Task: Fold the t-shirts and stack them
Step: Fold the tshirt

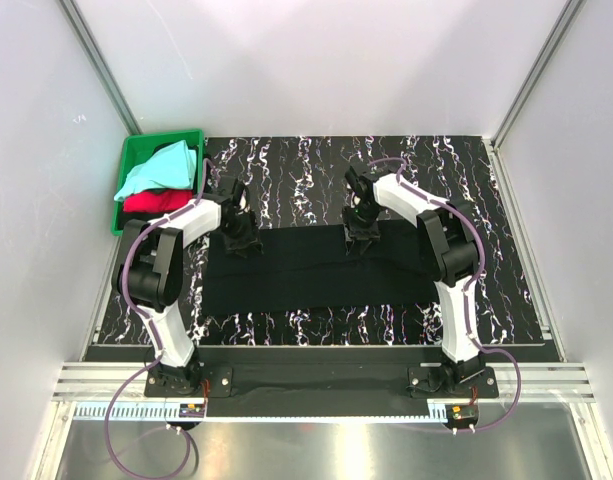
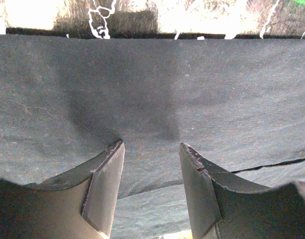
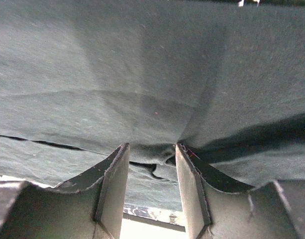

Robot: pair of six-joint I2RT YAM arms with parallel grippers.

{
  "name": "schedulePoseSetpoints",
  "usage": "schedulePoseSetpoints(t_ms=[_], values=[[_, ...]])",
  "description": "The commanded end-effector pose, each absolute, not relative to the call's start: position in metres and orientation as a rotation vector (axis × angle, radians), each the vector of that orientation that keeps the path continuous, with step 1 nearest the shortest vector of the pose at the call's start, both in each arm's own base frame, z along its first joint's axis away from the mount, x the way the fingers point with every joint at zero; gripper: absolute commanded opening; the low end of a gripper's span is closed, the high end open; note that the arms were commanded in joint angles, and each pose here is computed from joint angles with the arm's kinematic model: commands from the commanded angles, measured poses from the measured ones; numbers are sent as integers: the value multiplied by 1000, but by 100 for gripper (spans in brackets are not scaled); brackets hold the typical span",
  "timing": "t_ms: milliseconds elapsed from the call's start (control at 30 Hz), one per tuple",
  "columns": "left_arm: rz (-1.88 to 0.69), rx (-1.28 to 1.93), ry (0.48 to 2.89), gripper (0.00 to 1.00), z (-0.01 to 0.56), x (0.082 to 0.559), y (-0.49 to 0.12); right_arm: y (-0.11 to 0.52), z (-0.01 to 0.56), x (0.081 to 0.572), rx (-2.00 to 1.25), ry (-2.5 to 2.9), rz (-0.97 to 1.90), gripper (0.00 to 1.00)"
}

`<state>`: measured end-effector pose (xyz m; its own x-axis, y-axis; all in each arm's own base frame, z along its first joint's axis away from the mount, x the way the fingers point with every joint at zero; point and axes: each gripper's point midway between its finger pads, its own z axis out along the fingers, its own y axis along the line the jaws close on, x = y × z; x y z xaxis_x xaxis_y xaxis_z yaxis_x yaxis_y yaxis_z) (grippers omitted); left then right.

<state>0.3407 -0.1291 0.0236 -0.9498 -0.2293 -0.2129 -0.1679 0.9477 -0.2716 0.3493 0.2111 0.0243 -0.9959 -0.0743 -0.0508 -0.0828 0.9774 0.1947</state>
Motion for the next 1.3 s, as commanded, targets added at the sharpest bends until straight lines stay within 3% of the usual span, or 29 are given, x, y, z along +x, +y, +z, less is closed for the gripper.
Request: schedulePoseSetpoints(t_ms=[0,333,600,700,833,967,1167,1267], values=[[-386,-277,2848,54,24,341,-127,206,28,345,-156,3077,300,50],[-377,-263,2846,54,23,339,-123,222,43,315,-30,3081,529,51],[-383,-232,2780,54,45,343,-121,221,114,321,21,2882,694,59],[-401,-229,2766,54,52,340,-124,195,130,334,155,2805,590,71],[-410,-228,2750,54,58,337,-126,136,124,352,583,2727,404,73],[-438,-226,2728,54,68,336,-133,132,119,361,757,2673,447,72],[-805,19,2610,54,107,331,-207,92,117,366,821,2645,465,72],[-920,123,2512,69,130,336,-248,59,107,348,707,2686,401,73]])
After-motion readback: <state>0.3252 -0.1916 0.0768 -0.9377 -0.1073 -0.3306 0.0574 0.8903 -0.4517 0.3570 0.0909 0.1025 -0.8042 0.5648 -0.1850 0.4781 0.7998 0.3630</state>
